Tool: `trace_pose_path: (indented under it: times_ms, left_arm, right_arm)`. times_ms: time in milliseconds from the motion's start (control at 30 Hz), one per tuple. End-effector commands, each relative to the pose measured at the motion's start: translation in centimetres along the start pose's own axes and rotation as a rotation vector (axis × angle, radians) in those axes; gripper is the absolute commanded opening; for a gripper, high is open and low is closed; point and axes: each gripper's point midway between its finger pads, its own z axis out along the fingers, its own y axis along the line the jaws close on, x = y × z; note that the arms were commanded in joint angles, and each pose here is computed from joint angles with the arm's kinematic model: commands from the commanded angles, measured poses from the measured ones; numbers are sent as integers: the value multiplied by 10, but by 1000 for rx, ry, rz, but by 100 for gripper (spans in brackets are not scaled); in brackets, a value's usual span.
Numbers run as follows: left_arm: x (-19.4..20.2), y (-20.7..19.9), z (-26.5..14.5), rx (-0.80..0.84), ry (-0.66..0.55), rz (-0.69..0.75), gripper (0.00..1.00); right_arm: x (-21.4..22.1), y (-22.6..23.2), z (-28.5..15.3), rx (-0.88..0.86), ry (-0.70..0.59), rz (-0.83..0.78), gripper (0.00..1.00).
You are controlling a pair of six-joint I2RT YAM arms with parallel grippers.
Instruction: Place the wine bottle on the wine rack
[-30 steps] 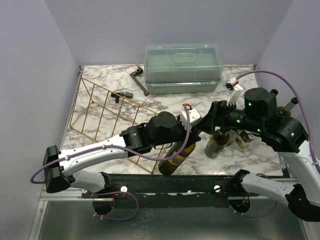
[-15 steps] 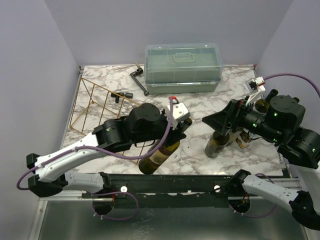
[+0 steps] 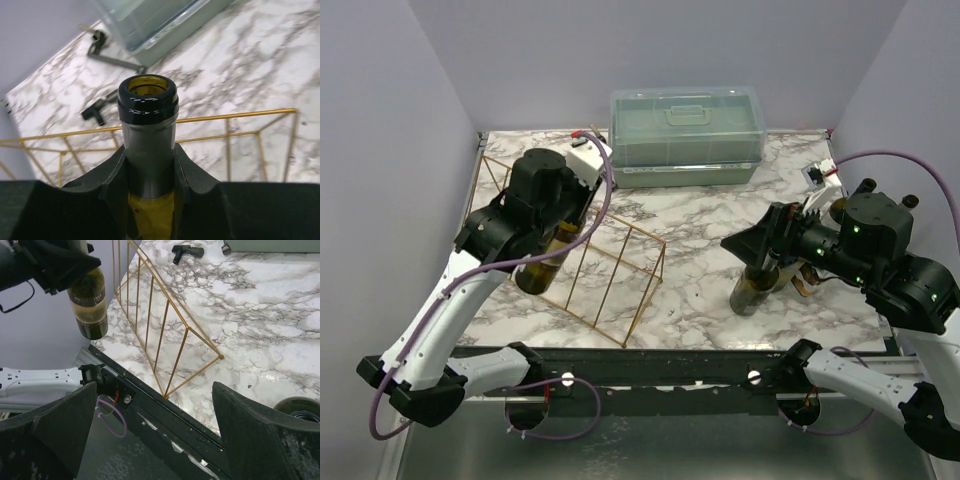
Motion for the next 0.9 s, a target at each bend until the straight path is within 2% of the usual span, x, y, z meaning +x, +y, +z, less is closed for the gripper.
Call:
trace_pose_path:
  times_ms: [0,200,333,467,600,700,867]
  left_arm:
    - [-8,59,-6,-131,-49,85,0]
    - [1,140,-9,-447,-61,71,0]
    - [18,182,-2,-563,-86,60,0]
    - [43,224,-3,-659,-78,-14,0]
    - [61,244,2,-697,-85,23,0]
    - [62,234,12,-663,-174,118,0]
    - [81,228,16,-644,-202,149,0]
  right_arm:
    - [3,-7,-3,30,-4,-9,100]
    - [5,-9,0,36,14,-29,100]
    - [7,-8,6,38,46,-37,100]
    - [10,-6,10,31,65,-25,100]
    - [13,-6,14,24,73,-5,100]
    - [13,-7,17,40,85,1,100]
    - [6,-2,20,43,103,8,100]
